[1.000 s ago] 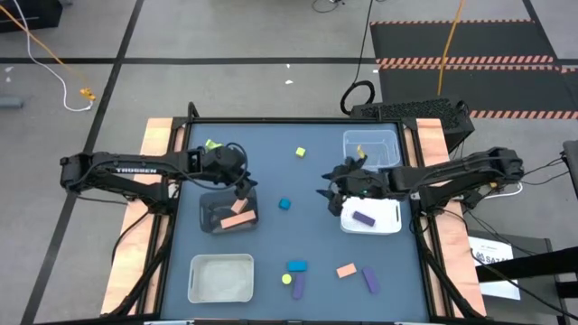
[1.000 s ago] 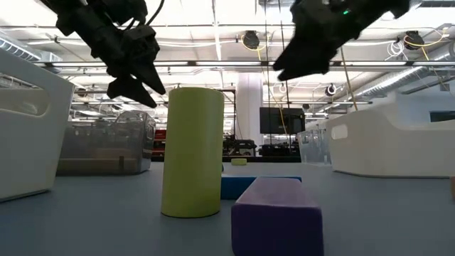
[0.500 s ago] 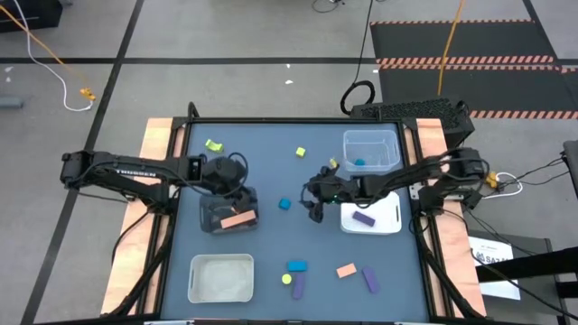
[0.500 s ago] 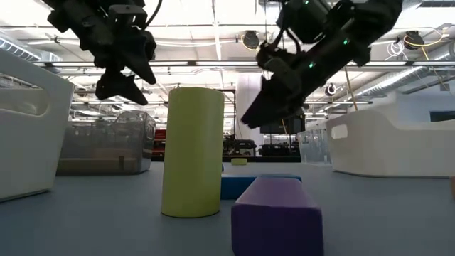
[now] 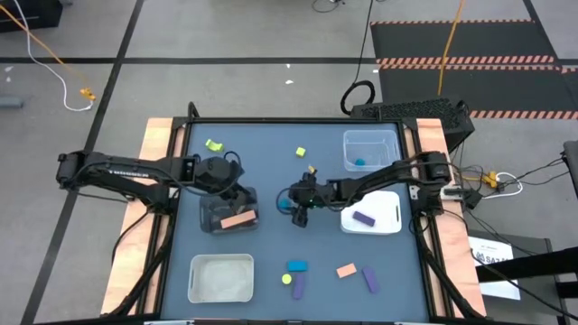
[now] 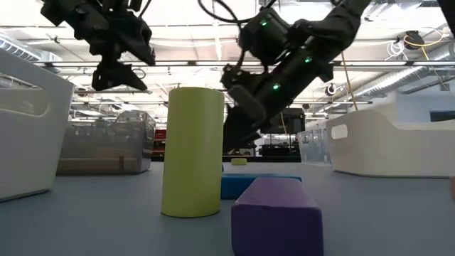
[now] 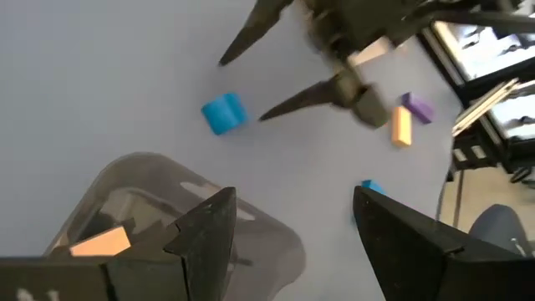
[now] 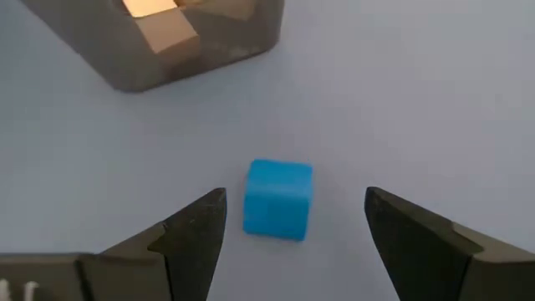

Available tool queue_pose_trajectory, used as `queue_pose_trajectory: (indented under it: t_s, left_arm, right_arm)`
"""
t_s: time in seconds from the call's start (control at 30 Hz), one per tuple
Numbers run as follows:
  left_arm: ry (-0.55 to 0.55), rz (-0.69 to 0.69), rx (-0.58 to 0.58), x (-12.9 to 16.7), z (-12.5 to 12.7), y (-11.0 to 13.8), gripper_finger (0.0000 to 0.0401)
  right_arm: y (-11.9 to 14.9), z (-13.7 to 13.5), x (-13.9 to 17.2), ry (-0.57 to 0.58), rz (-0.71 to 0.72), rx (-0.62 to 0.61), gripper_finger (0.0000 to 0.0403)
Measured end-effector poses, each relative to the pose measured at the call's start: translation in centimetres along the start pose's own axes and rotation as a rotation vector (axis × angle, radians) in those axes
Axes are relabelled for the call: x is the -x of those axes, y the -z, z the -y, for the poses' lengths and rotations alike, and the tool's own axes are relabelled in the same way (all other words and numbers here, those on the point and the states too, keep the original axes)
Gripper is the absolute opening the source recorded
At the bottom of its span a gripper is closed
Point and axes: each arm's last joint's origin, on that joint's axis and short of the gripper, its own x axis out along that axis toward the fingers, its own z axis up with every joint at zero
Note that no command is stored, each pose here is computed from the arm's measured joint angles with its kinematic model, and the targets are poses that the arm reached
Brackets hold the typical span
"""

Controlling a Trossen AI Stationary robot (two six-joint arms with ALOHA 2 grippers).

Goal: Sort & place blocks by color
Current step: Put the top blue block in the transparent bin

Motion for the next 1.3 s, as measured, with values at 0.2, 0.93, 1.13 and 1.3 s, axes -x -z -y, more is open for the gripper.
queue_pose_trajectory:
  t_s: [0.2,0.93,1.13,1.3]
  left_arm:
    - [0.038,0.056,-0.008,1.4,0.4,-0.2,0.0241]
    - [0.037,0.19,0.018,2.6,0.7,-0.7,0.0241]
    - [0.026,0.204,0.035,2.6,0.7,-0.8,0.0241]
    - [-0.007,0.244,0.064,2.6,0.6,-0.9,0.0241]
  right_arm:
    - [0.1,-0.2,-1.3,0.004,-0.018,0.002,0.0277]
    - [0.2,0.0,-1.2,0.01,-0.043,-0.047,0.011]
    - [-4.4,1.9,4.3,0.053,0.119,-0.049,0.011]
    - [-8.6,3.3,10.6,0.109,0.395,-0.061,0.011]
